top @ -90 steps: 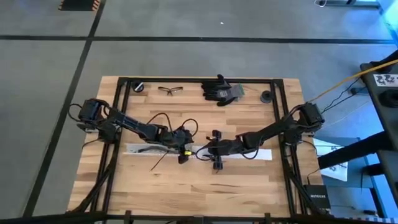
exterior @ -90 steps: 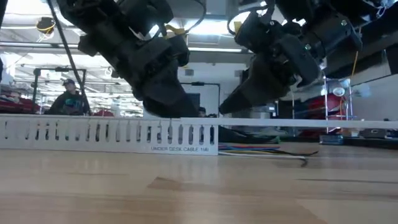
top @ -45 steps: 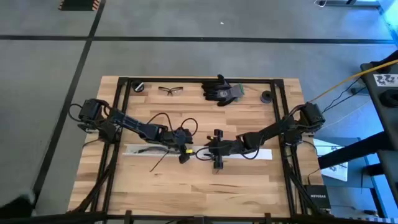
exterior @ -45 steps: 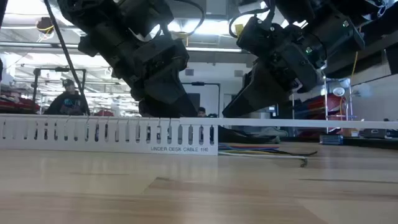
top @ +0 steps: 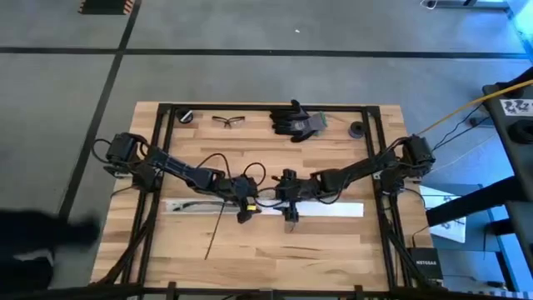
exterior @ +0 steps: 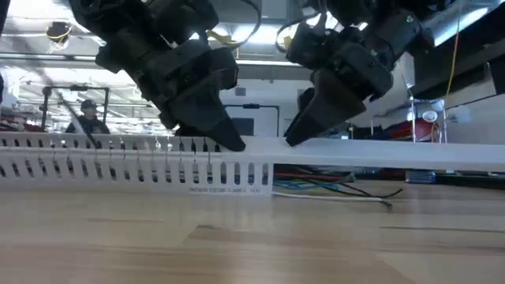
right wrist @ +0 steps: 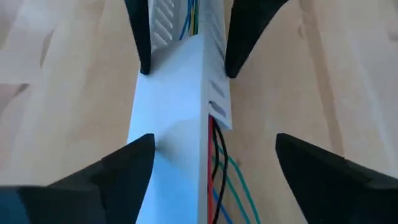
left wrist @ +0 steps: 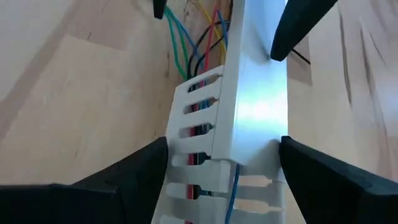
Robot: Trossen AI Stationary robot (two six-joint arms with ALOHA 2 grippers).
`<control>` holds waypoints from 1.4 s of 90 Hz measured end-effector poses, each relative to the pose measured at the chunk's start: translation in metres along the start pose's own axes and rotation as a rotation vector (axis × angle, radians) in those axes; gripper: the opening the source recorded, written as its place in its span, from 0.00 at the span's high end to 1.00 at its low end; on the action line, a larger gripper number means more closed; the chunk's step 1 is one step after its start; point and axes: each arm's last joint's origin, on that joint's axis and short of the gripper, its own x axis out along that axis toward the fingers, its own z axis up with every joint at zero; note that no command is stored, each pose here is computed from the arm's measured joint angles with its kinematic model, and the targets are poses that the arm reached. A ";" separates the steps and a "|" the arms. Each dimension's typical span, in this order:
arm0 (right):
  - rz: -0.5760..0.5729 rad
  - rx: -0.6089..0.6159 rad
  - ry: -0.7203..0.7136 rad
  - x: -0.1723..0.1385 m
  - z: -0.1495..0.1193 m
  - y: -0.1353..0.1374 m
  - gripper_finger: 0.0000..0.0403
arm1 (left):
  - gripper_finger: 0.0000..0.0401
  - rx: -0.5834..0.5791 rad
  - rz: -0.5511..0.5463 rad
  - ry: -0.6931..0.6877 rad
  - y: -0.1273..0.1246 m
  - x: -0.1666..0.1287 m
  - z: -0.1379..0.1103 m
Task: Ziptie cables
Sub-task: Close the white cable duct
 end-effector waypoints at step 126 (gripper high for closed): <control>-0.026 -0.054 -0.005 -0.003 0.012 0.000 0.20 | 0.29 0.332 0.060 0.059 -0.002 -0.067 0.011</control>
